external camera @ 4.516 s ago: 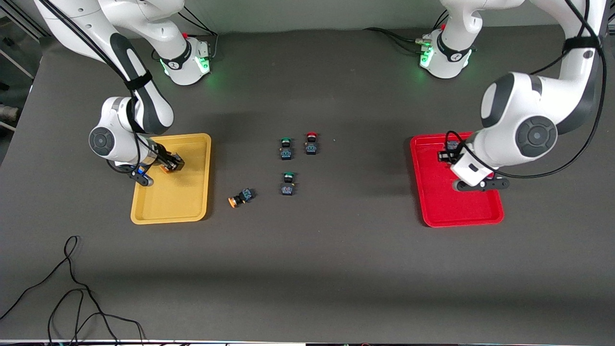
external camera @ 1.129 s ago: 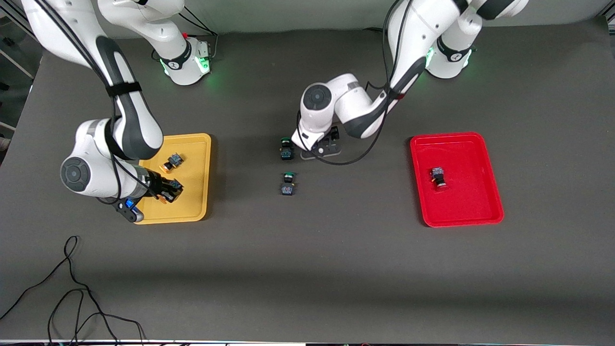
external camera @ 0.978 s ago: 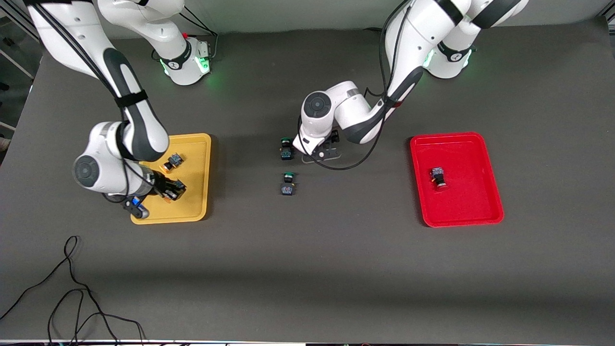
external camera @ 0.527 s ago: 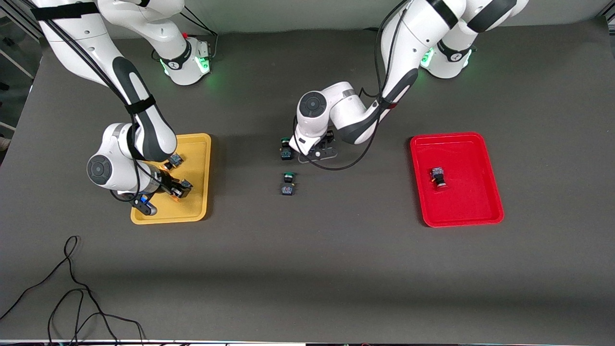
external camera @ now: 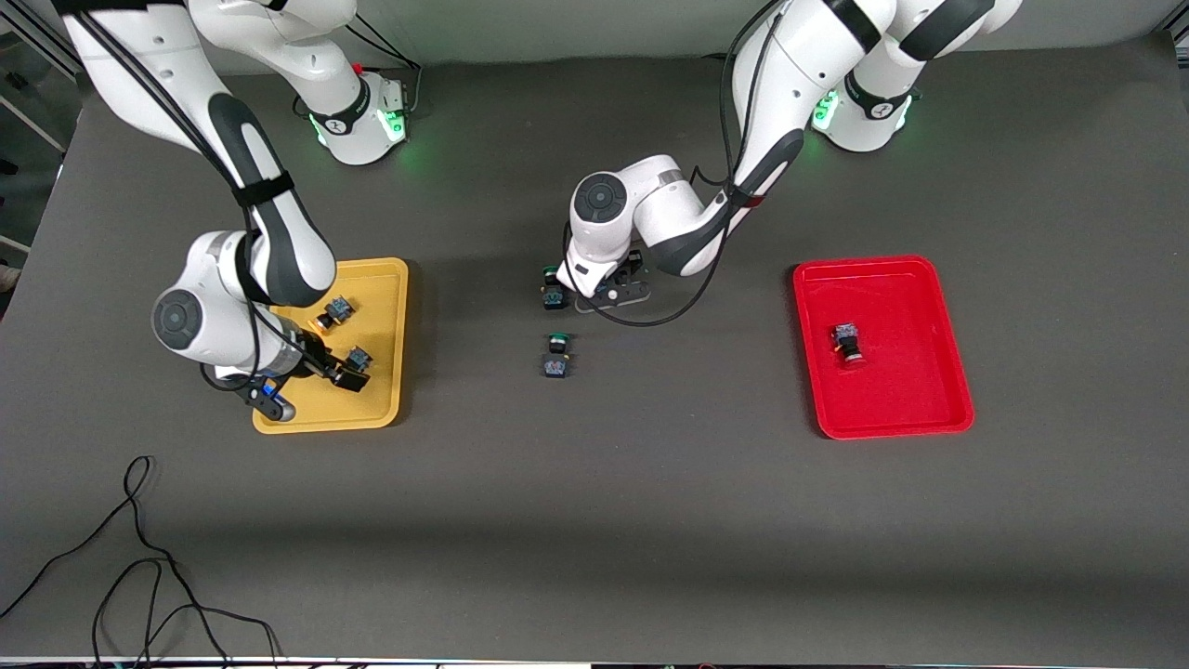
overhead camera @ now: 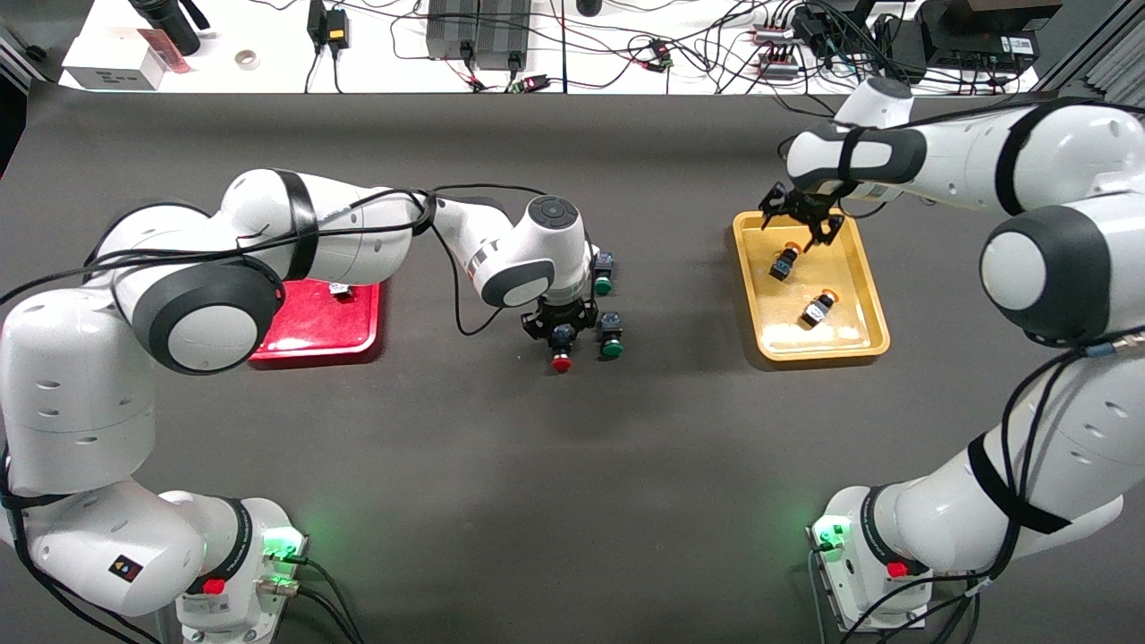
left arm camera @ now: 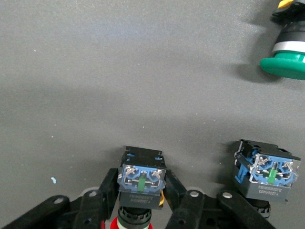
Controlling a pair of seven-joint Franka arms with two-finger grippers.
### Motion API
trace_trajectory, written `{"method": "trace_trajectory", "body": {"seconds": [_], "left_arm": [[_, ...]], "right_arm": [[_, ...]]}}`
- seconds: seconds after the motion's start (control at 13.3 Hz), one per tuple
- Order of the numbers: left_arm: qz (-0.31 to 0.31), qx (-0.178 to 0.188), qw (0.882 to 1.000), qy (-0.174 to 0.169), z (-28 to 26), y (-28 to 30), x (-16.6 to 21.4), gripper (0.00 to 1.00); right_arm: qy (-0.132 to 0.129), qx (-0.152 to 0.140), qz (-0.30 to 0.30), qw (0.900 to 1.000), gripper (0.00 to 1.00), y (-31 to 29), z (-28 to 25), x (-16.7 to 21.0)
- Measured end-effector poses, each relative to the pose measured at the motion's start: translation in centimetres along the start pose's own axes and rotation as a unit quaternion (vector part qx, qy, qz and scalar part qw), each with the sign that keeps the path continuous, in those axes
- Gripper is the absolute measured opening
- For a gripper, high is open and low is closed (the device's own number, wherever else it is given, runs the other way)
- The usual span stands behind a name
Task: Place red and yellow buttons in trays
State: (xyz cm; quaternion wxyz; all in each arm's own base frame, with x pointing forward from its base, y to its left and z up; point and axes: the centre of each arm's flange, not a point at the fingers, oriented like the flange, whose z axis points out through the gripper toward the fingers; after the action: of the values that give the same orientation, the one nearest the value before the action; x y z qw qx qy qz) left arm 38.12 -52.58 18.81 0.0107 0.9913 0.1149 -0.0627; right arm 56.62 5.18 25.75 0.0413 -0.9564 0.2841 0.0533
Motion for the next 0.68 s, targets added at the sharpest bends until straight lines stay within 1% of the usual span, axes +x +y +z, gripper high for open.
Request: {"method": "trace_trajectory", "body": {"seconds": [0.15,0.3,0.45,0.6,0.68], "left_arm": [[-0.006,-0.001,1.0,0.002,-0.3,0.1,0.4,0.45],[-0.02,0.003,1.0,0.01,-2.1,0.0,2.4,0.45],[-0.036,0.007,0.999,0.011,-6.9,-1.2,5.0,0.45],[-0.038,0.005,0.999,-0.014,-13.1,-4.5,8.5,0.45],[-0.038,0.006,0.999,-0.029,-15.9,-7.3,11.0,0.45]], "right_arm": [[0.03,0.009,-0.045,0.999,1.0,-0.7,-4.2,-0.4],[0.04,0.018,-0.109,0.993,1.0,-0.7,-7.9,-1.2],[0.04,0.022,-0.16,0.986,1.0,-0.5,-10.3,-1.9],[0.035,0.02,-0.191,0.981,1.0,-0.2,-10.9,-2.3],[0.032,0.017,-0.202,0.979,1.0,-0.1,-10.6,-2.3]]}}
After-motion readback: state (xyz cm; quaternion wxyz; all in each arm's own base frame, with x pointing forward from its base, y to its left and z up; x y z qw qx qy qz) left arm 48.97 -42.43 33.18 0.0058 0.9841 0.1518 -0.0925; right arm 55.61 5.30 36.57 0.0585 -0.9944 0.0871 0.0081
